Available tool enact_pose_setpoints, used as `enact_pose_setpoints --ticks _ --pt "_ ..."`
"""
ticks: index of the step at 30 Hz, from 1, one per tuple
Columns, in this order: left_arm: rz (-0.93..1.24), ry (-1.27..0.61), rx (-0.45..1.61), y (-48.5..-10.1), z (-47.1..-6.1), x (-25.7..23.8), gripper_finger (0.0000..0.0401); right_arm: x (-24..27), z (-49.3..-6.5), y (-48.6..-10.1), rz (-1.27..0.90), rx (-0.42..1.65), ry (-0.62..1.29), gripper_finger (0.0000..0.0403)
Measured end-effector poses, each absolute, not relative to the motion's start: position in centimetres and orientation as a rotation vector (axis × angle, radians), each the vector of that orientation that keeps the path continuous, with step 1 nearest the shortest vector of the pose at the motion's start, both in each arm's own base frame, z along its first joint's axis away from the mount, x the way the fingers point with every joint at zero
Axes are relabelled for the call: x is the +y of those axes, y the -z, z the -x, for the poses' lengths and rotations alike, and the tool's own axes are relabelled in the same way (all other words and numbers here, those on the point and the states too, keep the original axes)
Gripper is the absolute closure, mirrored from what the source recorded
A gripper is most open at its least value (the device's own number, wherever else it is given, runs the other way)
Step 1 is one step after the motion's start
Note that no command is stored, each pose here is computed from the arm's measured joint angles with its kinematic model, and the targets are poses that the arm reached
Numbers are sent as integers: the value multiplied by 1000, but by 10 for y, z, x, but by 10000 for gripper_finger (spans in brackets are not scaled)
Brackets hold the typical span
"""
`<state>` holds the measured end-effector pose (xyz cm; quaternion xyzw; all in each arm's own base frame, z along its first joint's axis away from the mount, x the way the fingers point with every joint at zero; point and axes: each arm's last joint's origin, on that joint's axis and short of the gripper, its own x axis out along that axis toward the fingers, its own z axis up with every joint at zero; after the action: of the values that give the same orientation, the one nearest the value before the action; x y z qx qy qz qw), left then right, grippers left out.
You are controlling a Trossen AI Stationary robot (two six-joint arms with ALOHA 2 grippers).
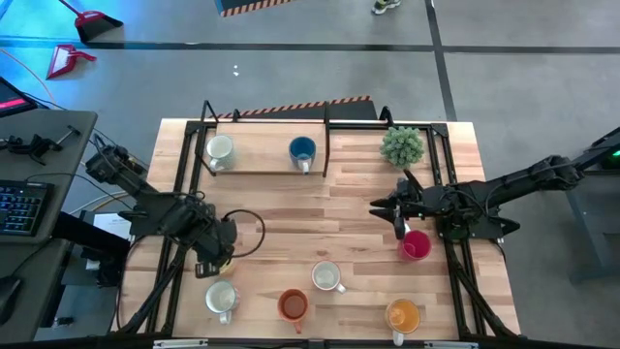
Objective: Place coffee mugs
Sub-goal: Put the orange patterned mug on the shelf
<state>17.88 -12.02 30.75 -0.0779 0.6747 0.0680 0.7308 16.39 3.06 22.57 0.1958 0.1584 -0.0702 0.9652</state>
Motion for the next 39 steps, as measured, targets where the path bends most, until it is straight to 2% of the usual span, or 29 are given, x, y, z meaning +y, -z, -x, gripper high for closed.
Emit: enact_pose_setpoints --ticks 5,9,17,32,39 --pt "171 -162 1446 -294 -191 -110 264 30 -164 -225 -371 325 168 295" --pt "172 -149 1513 -272 -190 -105 263 30 -163 -224 -363 335 169 295" --pt "179 -115 1531 -267 -190 -107 263 30 -162 -221 -357 368 154 295" --pt "181 -95 1623 -228 -179 -108 265 30 -162 -221 -350 374 146 295" --pt "197 -106 1606 -211 -178 -107 265 30 -162 -221 -352 376 138 295"
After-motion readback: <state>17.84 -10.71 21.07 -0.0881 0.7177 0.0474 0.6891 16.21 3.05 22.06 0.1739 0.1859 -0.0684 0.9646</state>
